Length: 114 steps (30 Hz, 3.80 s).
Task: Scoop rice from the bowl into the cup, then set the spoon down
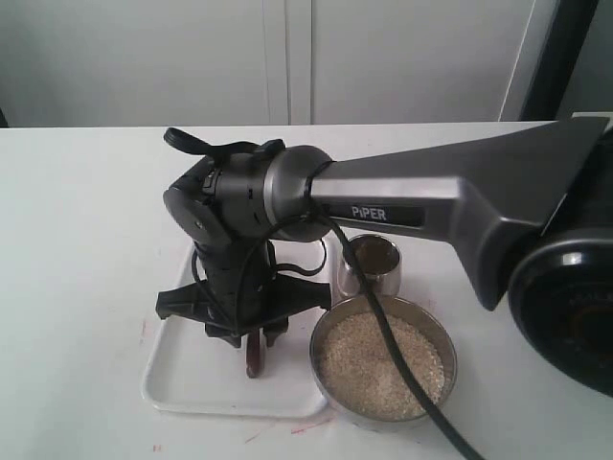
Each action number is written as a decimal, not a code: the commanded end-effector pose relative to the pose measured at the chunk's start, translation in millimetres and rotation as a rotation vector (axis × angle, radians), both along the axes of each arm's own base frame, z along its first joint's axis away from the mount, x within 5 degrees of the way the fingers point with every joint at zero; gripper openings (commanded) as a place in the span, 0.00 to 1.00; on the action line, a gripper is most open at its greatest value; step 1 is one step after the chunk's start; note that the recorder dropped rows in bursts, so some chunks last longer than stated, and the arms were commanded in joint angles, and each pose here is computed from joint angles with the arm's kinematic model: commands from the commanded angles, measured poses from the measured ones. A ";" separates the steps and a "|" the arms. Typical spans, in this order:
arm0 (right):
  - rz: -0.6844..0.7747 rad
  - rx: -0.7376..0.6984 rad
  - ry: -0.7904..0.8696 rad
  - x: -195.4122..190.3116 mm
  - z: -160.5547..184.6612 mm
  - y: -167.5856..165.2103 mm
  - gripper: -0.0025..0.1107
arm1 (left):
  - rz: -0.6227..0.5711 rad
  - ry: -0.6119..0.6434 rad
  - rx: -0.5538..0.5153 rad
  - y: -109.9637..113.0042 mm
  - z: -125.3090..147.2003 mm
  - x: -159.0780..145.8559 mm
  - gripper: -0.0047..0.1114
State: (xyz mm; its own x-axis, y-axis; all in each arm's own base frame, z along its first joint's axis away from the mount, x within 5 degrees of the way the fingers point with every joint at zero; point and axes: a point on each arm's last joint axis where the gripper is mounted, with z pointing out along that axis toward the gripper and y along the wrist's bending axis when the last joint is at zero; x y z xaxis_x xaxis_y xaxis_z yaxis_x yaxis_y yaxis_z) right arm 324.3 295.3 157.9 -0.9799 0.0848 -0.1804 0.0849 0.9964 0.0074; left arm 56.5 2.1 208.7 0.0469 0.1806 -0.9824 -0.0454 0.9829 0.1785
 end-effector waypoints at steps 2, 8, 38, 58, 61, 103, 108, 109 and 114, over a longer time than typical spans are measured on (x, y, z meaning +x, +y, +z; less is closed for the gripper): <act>0.000 0.011 0.018 -2.0 2.2 1.0 0.35 | -0.004 -0.012 -0.010 -0.2 2.6 -0.2 0.16; -0.011 0.055 0.029 -5.1 11.4 2.9 0.35 | -0.004 -0.012 -0.010 -0.2 2.6 -0.2 0.16; 0.770 0.041 -0.290 -110.4 218.1 -98.1 0.02 | -0.004 -0.012 -0.010 -0.2 2.6 -0.2 0.16; 0.797 0.356 -0.517 -271.9 229.4 -228.1 0.02 | -0.004 -0.012 -0.010 -0.2 2.6 -0.2 0.16; 0.778 0.419 -0.605 -296.0 232.1 -249.5 0.02 | -0.004 -0.012 -0.010 -0.2 2.6 -0.2 0.16; 0.509 0.245 -1.243 -262.1 159.7 -261.7 0.02 | -0.004 -0.012 -0.010 -0.2 2.6 -0.2 0.16; 0.367 0.196 -1.297 -262.4 132.1 -271.4 0.02 | -0.004 -0.012 -0.010 -0.2 2.6 -0.2 0.16; 0.344 0.191 -1.304 -263.2 128.3 -273.0 0.02 | -0.004 -0.012 -0.010 -0.2 2.6 -0.2 0.16; 0.200 0.079 -1.333 -270.0 98.9 -285.4 0.02 | -0.004 -0.012 -0.010 -0.2 2.6 -0.2 0.16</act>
